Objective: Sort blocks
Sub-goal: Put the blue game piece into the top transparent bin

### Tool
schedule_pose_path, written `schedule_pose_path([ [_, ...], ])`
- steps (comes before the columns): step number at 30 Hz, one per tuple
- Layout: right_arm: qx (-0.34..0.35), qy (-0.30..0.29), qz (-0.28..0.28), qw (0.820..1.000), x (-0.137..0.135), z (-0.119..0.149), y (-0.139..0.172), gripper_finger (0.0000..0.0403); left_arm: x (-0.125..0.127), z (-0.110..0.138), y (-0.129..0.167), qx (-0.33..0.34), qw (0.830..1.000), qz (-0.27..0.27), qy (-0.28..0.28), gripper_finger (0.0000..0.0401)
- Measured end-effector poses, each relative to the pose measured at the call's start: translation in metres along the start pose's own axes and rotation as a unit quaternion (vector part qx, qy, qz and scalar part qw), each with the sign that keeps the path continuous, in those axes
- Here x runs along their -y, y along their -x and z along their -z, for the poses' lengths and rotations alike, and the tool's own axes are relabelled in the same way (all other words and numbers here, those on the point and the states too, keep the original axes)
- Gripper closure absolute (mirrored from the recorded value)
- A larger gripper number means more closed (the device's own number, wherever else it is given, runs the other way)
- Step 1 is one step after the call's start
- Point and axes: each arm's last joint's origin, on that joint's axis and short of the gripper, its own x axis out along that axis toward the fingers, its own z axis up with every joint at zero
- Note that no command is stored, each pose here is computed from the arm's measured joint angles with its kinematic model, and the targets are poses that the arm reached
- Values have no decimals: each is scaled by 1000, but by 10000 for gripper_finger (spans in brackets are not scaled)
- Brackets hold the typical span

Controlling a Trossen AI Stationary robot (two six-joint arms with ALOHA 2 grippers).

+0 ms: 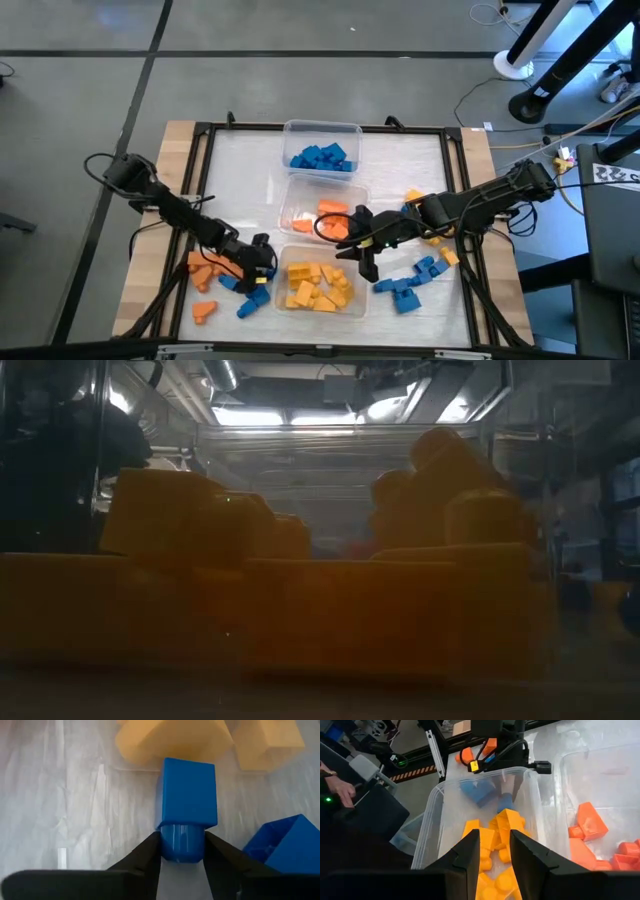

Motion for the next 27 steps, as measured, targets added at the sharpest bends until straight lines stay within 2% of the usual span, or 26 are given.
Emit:
schedule_pose_path([
  [2,1,0,0,1000,0,0,0,297,0,0,2,0,1000,2,0,302],
  [10,7,0,-4,1000,-1,-2,5,297,1,-2,20,-8,1000,19,4,302],
  [16,16,0,-8,1000,-1,-4,15,297,-1,-2,56,-25,998,44,34,296],
  [22,-21,2,11,1000,3,1,39,297,-3,-9,106,51,993,84,65,299],
  [27,-83,-5,50,995,12,14,65,297,-9,-13,145,147,978,116,97,296],
])
